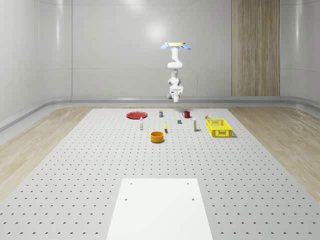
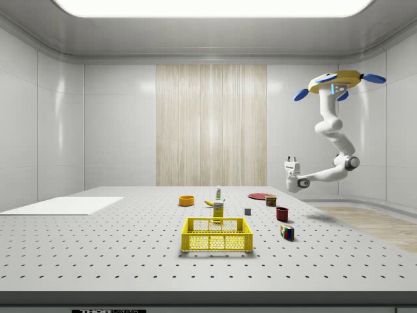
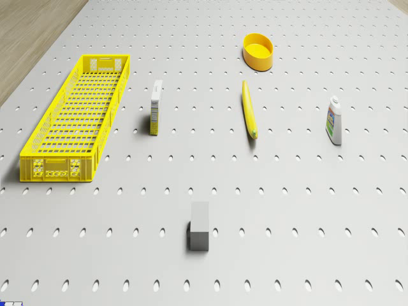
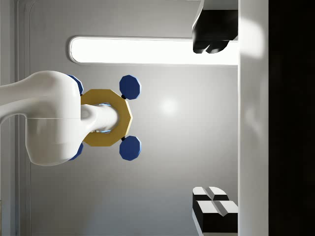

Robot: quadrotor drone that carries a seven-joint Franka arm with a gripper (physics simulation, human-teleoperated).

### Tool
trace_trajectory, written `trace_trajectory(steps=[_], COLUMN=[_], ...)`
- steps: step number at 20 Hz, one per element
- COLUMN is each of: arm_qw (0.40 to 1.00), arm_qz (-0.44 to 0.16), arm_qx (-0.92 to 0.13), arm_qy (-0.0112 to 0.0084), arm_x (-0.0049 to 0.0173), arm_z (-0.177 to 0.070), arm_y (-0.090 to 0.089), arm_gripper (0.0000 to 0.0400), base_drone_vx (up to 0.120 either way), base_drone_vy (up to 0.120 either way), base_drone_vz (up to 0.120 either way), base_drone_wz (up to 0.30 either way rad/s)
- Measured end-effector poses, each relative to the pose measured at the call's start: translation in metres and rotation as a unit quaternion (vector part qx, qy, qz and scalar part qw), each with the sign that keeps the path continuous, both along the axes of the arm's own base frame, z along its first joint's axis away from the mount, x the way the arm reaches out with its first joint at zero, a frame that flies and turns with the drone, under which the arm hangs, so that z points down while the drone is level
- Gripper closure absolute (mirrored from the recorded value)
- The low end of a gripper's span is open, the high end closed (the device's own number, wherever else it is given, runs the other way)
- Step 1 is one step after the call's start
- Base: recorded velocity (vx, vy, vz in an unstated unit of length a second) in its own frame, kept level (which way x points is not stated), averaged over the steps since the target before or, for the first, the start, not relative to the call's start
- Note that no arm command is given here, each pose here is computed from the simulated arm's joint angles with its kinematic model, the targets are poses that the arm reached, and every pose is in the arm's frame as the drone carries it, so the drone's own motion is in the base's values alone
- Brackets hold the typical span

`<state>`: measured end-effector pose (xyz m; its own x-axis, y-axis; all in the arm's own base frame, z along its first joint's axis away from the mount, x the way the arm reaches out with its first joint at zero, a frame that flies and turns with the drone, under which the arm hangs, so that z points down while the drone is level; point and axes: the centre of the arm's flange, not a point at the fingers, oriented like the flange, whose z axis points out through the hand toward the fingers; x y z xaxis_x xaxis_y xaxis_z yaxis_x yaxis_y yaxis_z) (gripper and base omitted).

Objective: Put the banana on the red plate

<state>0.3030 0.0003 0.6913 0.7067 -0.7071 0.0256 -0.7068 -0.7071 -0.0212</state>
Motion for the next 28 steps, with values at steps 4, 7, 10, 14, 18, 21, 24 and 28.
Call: trace_trajectory(steps=[4, 7, 10, 14, 18, 21, 24, 28], arm_qw=[1.000, 1.000, 1.000, 1.000, 0.999, 0.999, 0.996, 0.984], arm_qz=[0.000, 0.000, 0.000, 0.000, -0.001, -0.001, -0.002, -0.004], arm_qx=[-0.002, -0.004, -0.007, -0.015, -0.031, -0.053, -0.089, -0.175], arm_qy=[-0.0015, -0.0027, -0.0038, -0.0053, -0.0068, -0.0079, -0.0090, -0.0102], arm_x=[-0.0003, -0.0005, -0.0008, -0.0011, -0.0013, -0.0016, -0.0018, -0.0019], arm_z=[0.000, 0.000, 0.000, 0.000, 0.000, -0.001, -0.002, -0.006], arm_y=[0.000, 0.001, 0.001, 0.003, 0.006, 0.011, 0.018, 0.034], arm_gripper=[0.0000, 0.0000, 0.0000, 0.0000, 0.0000, 0.0000, 0.0000, 0.0000], base_drone_vx=[0.120, 0.120, 0.120, 0.120, 0.120, 0.120, 0.120, 0.120], base_drone_vy=[-0.120, -0.120, -0.120, -0.120, -0.120, -0.120, -0.120, -0.120], base_drone_vz=[0.000, 0.000, 0.000, 0.000, 0.000, 0.000, 0.000, 0.000], base_drone_wz=[0.000, 0.000, 0.000, 0.000, 0.000, 0.000, 0.000, 0.000])
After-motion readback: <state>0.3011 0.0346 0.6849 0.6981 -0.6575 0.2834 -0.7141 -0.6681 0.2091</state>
